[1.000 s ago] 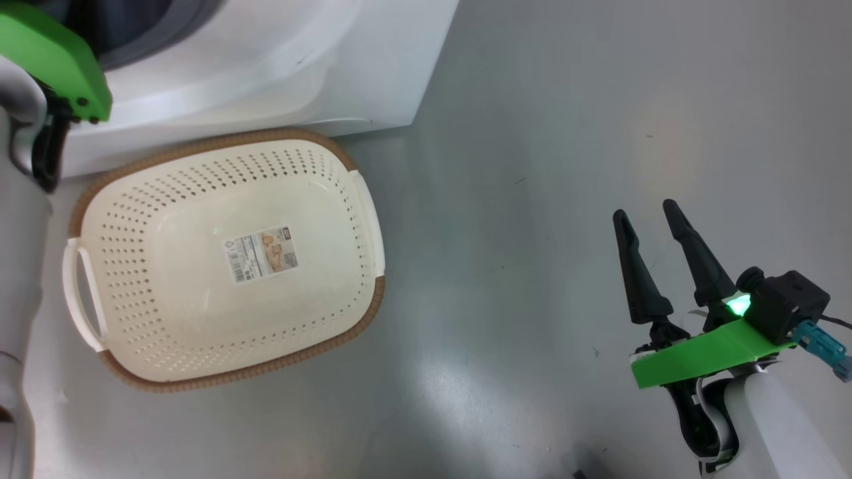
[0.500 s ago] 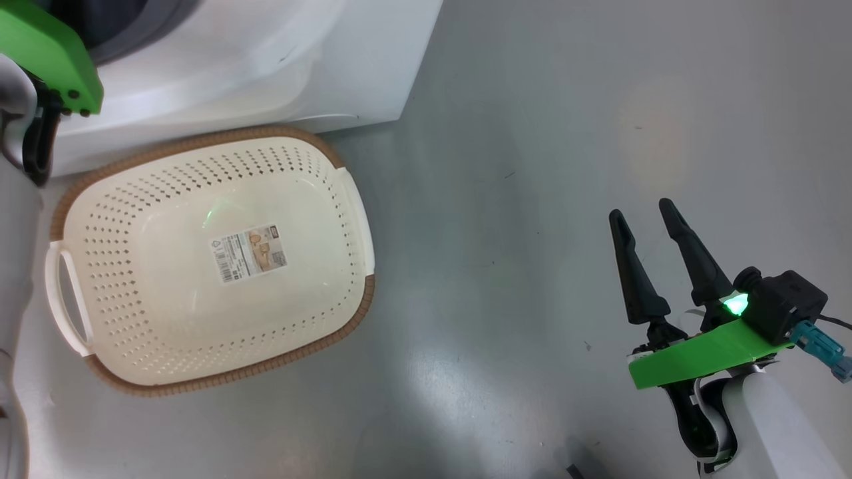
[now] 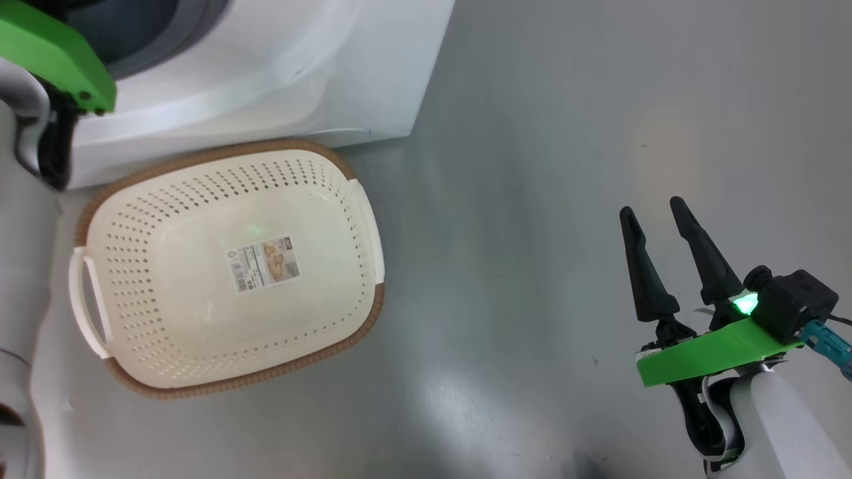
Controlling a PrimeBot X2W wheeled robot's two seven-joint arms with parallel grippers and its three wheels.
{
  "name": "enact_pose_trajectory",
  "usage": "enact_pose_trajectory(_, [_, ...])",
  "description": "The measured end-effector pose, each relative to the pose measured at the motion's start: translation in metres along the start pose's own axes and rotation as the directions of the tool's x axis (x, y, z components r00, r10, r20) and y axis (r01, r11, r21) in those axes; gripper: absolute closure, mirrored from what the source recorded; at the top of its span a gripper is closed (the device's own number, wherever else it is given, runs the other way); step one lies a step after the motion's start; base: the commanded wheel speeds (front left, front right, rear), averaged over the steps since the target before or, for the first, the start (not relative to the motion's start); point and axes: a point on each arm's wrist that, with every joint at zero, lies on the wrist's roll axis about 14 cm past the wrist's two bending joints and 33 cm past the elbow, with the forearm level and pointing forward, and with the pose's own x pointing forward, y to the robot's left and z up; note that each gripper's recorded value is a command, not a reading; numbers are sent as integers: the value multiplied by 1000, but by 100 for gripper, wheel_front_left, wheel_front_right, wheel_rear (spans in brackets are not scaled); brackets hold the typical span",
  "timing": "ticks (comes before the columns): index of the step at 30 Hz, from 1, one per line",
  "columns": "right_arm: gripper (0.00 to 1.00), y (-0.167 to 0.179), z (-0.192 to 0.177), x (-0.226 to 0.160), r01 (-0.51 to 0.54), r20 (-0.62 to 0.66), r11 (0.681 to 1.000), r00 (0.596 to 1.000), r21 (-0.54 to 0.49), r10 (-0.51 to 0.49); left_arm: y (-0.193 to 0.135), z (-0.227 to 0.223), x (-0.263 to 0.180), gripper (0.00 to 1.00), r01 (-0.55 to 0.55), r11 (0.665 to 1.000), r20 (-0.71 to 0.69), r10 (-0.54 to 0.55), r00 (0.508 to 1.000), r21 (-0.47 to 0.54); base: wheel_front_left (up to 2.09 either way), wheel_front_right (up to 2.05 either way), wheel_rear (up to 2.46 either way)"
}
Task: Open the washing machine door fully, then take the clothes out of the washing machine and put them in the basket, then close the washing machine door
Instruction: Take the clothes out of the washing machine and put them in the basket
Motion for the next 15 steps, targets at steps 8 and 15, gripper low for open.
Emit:
enact_pose_trajectory(8, [0,10,16,-1,-29,39,1000,999,0,29,0,29,-25,100,-4,997,108,13,994,-78,0,0,0])
enact_pose_trajectory(15, [0,15,20,-14,-41,45,999,998,3,41,7,45,-59,100,-29,994,194,49,980,-106,0,0,0])
